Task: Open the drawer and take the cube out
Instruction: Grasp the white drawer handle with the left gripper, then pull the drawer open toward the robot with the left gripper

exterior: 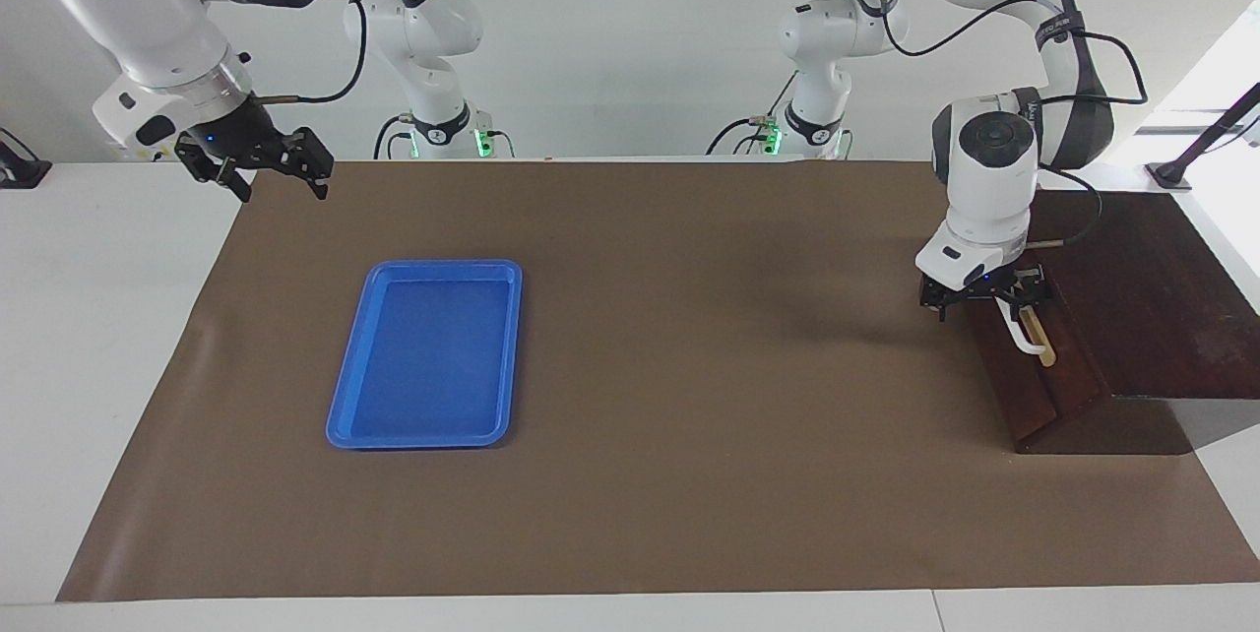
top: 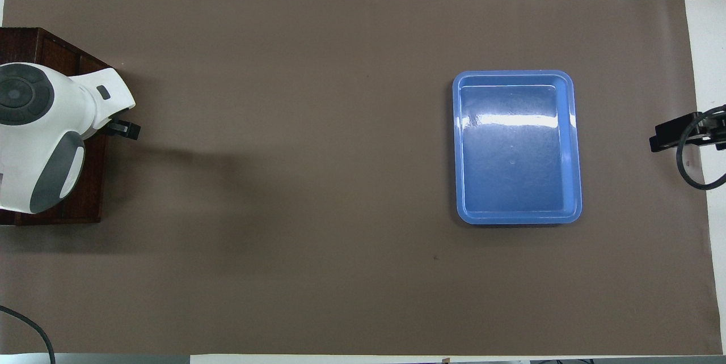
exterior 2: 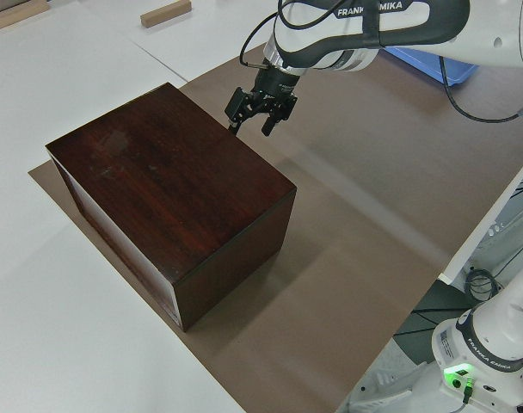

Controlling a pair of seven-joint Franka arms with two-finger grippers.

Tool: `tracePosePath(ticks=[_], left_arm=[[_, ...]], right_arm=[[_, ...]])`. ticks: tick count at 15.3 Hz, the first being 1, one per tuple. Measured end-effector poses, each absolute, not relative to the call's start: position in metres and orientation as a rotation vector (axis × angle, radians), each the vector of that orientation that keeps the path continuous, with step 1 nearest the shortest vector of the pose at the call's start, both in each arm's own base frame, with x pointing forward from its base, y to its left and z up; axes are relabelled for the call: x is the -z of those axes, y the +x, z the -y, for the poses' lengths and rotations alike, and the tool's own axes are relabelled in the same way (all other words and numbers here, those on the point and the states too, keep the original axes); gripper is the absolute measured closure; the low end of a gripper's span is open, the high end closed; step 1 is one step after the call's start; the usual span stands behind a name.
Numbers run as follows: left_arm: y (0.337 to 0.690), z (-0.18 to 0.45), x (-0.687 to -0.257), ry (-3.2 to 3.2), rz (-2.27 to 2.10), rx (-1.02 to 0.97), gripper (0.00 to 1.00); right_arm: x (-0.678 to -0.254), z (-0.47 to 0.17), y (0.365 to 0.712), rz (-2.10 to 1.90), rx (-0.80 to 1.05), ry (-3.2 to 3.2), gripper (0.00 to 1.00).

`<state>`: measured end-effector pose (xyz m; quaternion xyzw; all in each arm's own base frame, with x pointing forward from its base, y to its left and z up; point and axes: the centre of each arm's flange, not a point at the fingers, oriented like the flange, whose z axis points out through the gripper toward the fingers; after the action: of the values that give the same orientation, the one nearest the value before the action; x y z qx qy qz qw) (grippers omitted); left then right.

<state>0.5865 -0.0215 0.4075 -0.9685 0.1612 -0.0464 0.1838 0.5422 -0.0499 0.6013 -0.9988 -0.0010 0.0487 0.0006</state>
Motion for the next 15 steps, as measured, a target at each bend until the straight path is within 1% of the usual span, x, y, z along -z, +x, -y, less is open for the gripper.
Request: tracePosePath(ticks=[4, 10, 12, 15], left_arm=[[0.586, 0.014, -0.402, -2.712, -0.470, 0.145, 0.00], [0.580, 0.011, -0.382, -2.716, -0.491, 0.166, 0.00], [0.579, 0.036, -0.382, -2.723, -0.485, 0.196, 0.00], [0.568, 0.112, -0.381, -2.749, -0.440, 0.259, 0.00]], right_arm=[[-0.602, 0.048, 0.542, 0.007, -0.152, -3.137, 0.00], [-0.602, 0.048, 0.542, -0.004, -0.151, -3.137, 0.00], [-0.602, 0.048, 0.542, -0.006, -0.151, -3.138, 0.00], [-0.602, 0.048, 0.542, -0.026, -0.151, -3.138, 0.00]])
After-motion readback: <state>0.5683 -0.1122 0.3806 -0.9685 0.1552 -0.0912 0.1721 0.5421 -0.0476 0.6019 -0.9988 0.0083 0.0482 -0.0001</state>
